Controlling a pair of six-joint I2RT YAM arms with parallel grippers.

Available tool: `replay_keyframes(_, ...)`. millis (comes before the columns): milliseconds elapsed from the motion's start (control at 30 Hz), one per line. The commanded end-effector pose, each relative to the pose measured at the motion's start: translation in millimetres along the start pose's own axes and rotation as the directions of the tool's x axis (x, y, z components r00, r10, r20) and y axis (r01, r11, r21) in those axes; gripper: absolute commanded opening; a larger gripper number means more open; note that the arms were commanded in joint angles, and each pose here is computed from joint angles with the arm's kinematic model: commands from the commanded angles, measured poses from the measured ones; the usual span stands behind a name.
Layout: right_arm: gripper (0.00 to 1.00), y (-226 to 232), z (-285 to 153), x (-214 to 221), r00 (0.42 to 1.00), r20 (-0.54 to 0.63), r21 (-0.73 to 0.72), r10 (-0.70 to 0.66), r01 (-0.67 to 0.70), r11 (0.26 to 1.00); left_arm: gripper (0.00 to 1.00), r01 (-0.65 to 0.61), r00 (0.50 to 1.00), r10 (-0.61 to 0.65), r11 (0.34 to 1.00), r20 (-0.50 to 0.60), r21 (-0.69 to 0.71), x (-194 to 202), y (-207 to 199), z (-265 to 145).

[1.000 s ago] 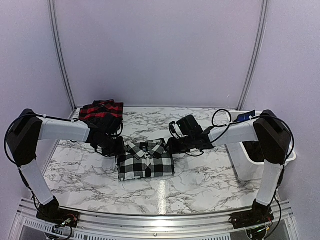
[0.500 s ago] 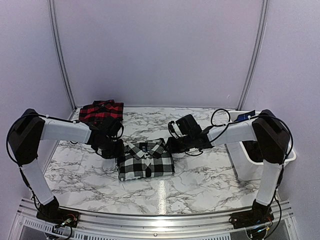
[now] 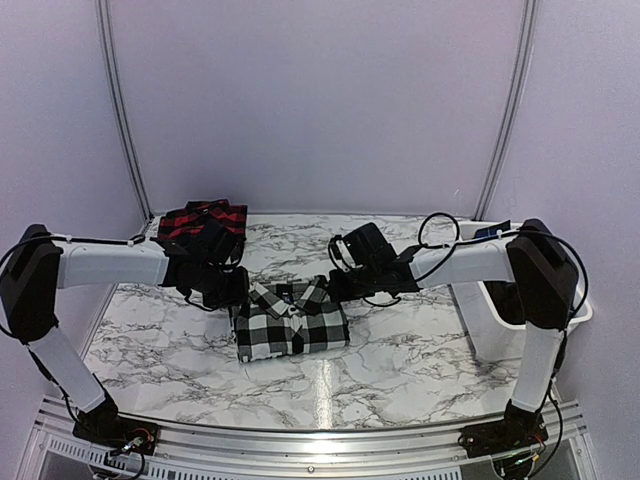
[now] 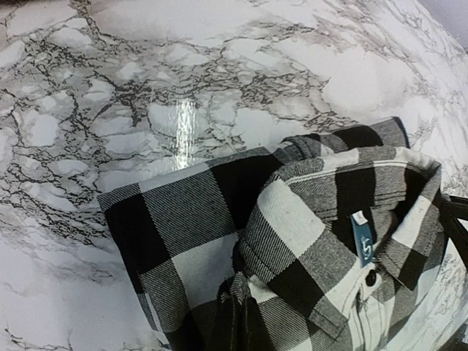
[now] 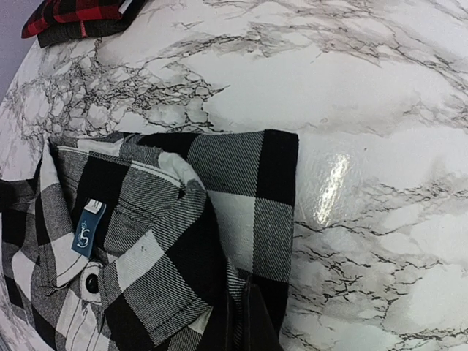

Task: Fold and stack the long sleeve shirts
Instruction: Adjust the square-folded shirt at the center of the board.

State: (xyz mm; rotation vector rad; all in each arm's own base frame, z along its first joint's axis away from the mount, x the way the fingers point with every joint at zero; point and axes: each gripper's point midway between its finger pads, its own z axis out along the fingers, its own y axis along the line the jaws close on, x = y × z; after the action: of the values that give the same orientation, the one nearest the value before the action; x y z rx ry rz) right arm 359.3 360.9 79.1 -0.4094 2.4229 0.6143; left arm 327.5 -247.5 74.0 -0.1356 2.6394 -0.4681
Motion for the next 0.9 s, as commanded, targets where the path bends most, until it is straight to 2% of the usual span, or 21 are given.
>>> replay_keyframes(0,0.0,8.7,-8.1,-21.5,0.997,0.064,0.055,-0.046,0.042,0.998,0.0,-0.011,0.998,0.011,1.0,0.054,0.005,-8.2,-0.3,-22.6)
replay_keyframes(200,0.0,13.7,3.3,-34.1,0.994,0.089,0.058,-0.062,0.057,0.997,0.0,0.025,0.997,-0.02,0.998,0.073,-0.065,-5.3,24.5,-19.6)
replay_keyframes(500,0.01,-3.5,58.4,-24.2,0.995,0.036,0.094,-0.095,0.091,0.991,0.0,0.067,0.998,-0.061,0.972,0.033,-0.224,13.9,74.0,17.0)
replay_keyframes(600,0.11,-9.2,65.0,-22.3,0.995,0.014,0.109,-0.097,0.095,0.99,0.0,0.09,0.996,-0.082,0.968,0.045,-0.235,15.9,79.4,18.0)
replay_keyframes(733,0.28,-3.9,46.2,-38.4,0.994,0.047,0.115,-0.102,0.096,0.989,0.0,0.101,0.993,-0.087,0.976,0.079,-0.193,12.4,75.4,8.5)
replay_keyframes(867,0.35,8.5,14.0,-61.2,0.989,0.099,0.124,-0.11,0.098,0.988,0.0,0.106,0.987,-0.086,0.984,0.137,-0.142,1.1,67.4,-11.7)
